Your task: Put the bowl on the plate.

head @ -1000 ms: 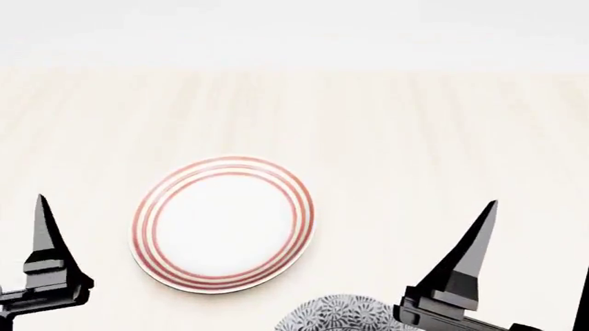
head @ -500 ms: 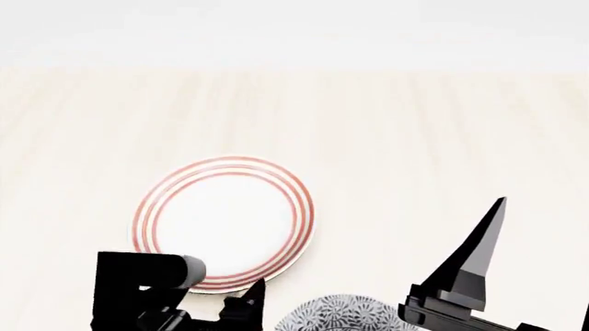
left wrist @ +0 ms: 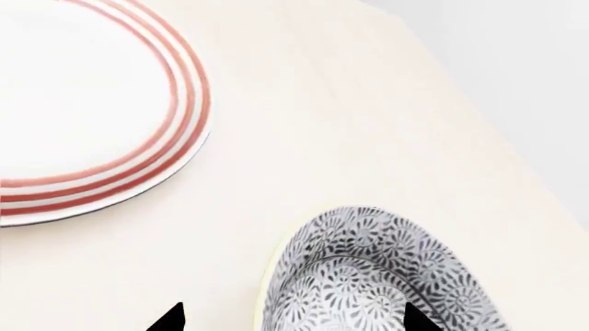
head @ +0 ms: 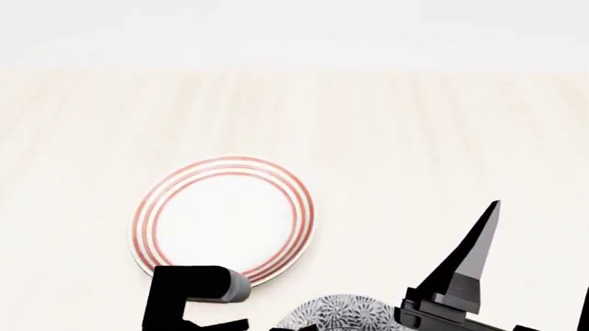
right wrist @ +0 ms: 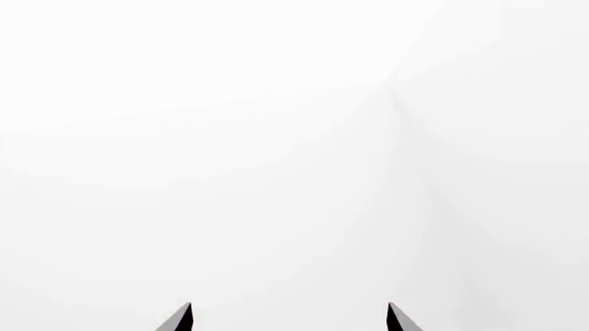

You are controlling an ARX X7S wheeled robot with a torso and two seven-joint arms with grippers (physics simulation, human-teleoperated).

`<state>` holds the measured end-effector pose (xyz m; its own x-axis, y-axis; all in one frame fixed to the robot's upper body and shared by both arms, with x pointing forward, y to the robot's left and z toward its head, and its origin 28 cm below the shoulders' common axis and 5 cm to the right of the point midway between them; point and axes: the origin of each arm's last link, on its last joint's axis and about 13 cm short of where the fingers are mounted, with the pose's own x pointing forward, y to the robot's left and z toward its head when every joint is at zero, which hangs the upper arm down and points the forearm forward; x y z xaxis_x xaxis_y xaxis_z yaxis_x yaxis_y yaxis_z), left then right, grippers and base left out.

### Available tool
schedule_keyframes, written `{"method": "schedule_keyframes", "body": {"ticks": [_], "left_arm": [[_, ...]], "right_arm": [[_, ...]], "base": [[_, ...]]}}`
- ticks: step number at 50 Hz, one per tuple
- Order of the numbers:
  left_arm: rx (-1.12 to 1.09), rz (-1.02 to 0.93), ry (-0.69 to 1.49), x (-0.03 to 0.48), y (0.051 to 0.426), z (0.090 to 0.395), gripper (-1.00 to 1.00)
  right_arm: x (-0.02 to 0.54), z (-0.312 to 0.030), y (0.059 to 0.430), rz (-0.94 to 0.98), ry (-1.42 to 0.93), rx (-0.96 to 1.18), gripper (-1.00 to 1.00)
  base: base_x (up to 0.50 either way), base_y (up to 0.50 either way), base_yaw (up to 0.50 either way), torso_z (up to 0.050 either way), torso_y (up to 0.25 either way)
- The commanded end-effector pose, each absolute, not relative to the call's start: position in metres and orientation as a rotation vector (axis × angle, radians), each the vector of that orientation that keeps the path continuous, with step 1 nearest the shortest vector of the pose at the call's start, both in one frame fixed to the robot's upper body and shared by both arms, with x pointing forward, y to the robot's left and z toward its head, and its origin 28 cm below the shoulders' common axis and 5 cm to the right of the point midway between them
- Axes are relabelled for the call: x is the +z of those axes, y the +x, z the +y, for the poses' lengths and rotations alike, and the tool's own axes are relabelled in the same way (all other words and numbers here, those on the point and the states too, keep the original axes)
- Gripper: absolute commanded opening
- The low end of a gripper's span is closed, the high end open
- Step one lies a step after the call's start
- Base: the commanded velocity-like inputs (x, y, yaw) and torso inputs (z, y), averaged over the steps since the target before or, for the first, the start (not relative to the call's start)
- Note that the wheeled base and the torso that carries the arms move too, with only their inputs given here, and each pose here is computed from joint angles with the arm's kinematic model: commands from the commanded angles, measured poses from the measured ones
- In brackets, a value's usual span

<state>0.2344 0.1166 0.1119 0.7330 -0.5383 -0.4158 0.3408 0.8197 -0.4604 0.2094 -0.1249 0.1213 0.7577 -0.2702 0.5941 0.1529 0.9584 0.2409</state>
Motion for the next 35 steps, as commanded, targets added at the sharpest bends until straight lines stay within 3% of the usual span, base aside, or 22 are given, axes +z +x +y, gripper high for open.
{"method": "schedule_keyframes", "body": {"ticks": [1, 35], "left_arm": [[-0.529, 0.61, -0.441, 0.114, 0.234, 0.111, 1.0], [-0.489, 0.731, -0.508, 0.102, 0.246, 0.11, 1.0]], "right_arm": [[0.121, -0.125, 0.209, -0.681, 0.166, -0.231, 1.0], [0.119, -0.125, 0.209, -0.672, 0.164, -0.234, 1.0]], "base": [[0.0, 0.0, 0.0, 0.0, 0.0], [0.0, 0.0, 0.0, 0.0, 0.0]]}}
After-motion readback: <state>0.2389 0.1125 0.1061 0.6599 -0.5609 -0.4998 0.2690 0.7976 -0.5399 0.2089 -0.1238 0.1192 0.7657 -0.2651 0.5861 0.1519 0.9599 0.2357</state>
